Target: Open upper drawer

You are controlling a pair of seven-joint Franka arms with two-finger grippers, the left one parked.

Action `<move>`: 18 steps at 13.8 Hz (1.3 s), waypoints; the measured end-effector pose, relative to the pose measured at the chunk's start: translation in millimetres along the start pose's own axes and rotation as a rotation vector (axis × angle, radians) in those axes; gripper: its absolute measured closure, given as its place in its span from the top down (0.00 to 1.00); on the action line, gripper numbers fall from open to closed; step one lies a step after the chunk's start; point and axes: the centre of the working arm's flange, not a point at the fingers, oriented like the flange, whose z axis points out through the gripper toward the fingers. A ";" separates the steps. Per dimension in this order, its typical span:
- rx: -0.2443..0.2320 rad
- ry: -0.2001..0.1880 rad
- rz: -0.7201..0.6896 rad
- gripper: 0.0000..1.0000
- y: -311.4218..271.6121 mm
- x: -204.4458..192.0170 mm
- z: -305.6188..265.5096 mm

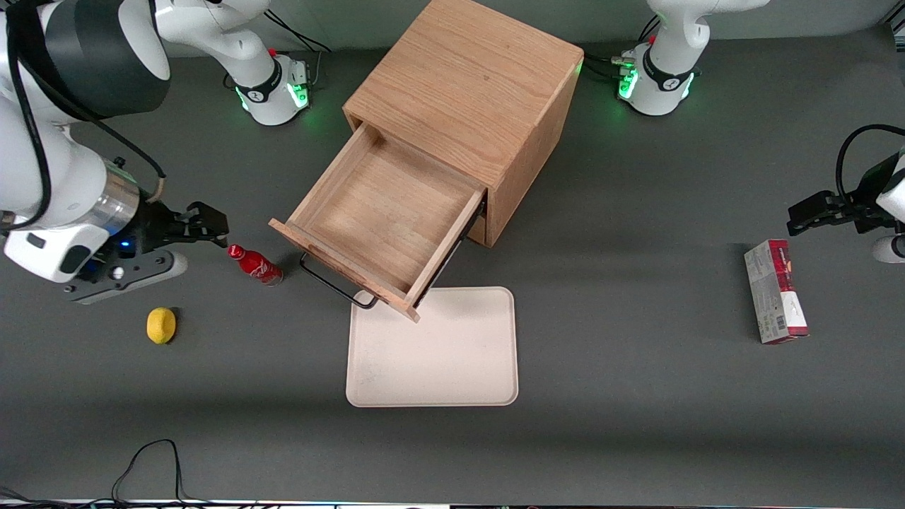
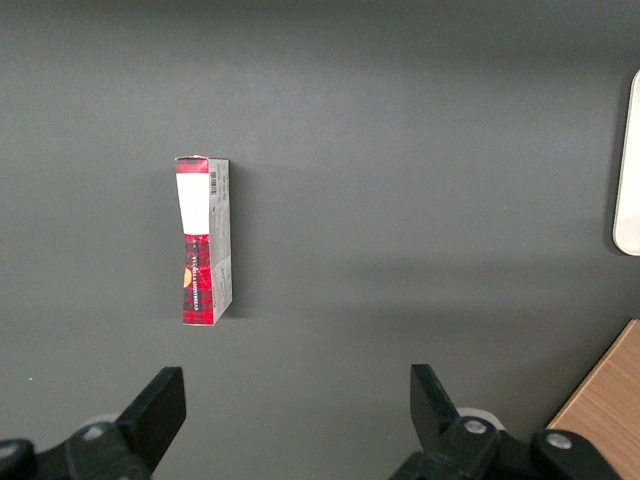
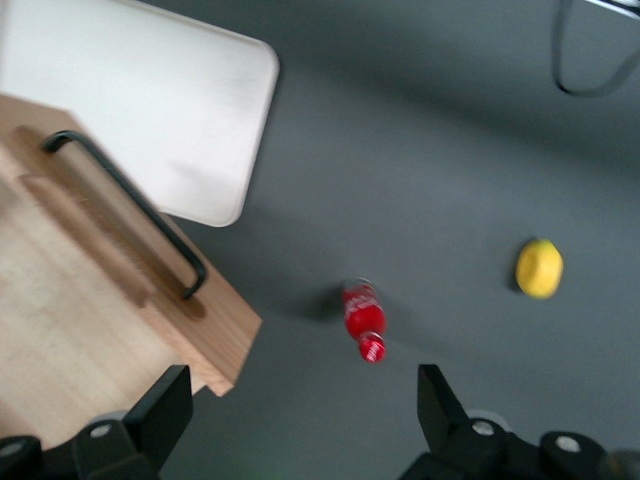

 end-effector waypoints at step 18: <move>0.063 0.113 0.244 1.00 140.5 -73.4 12.7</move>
